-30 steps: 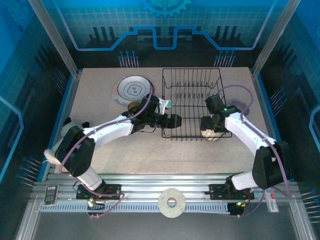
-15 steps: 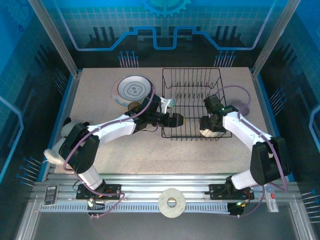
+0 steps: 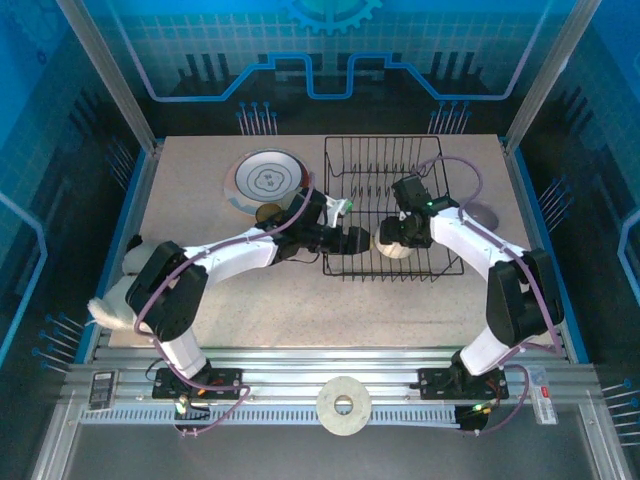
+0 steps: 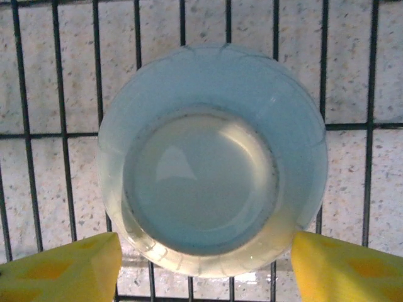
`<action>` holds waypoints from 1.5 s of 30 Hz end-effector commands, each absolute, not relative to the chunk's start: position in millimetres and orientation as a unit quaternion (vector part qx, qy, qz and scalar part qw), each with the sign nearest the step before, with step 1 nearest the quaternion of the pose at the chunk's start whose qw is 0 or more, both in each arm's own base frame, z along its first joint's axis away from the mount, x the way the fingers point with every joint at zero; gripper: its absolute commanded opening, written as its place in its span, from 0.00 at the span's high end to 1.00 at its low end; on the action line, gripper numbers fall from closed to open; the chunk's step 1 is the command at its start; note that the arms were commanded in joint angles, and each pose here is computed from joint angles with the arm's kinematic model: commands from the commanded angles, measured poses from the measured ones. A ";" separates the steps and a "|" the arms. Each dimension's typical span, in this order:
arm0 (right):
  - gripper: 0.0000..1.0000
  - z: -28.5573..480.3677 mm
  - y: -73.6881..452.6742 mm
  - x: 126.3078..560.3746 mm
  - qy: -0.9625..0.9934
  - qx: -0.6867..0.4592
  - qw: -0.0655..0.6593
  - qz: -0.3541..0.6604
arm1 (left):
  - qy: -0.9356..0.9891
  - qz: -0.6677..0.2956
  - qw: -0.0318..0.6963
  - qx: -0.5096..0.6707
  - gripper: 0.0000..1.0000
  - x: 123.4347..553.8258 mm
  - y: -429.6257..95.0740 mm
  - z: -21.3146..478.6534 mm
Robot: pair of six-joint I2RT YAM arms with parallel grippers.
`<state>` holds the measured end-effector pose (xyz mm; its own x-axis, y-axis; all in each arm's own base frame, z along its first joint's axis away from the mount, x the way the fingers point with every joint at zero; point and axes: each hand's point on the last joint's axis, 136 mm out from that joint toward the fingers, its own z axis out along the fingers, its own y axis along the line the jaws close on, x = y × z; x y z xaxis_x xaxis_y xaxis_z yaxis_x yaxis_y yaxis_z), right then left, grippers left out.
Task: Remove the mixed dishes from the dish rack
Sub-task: Move the bowl to the dish rack, then fasten the bowl onto the dish rack.
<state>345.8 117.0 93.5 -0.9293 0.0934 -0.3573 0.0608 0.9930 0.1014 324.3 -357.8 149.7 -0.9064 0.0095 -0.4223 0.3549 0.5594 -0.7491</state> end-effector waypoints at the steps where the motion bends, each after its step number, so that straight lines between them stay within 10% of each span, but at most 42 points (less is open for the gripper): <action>1: 0.23 115.4 118.6 344.4 0.978 0.037 0.191 0.071 | 0.877 -0.439 0.171 0.099 0.21 327.5 -357.4 139.4; 10: 0.14 128.0 103.5 358.9 0.964 0.071 0.199 0.159 | 0.878 -0.439 0.172 0.088 0.20 348.2 -370.6 138.3; 38: 0.41 47.0 126.2 358.6 0.946 0.134 0.120 0.269 | 0.898 -0.409 0.165 0.016 0.15 392.3 -362.2 102.7; 45: 0.58 30.8 102.9 351.5 0.938 0.189 0.117 0.266 | 0.906 -0.383 0.180 -0.009 0.01 400.7 -349.7 97.0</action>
<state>386.9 127.1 83.0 -0.8922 0.3529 -0.2818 0.1067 0.7712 0.6276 384.8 -365.8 105.8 -0.9446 -0.0976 -0.3135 0.1756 0.6567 -0.7334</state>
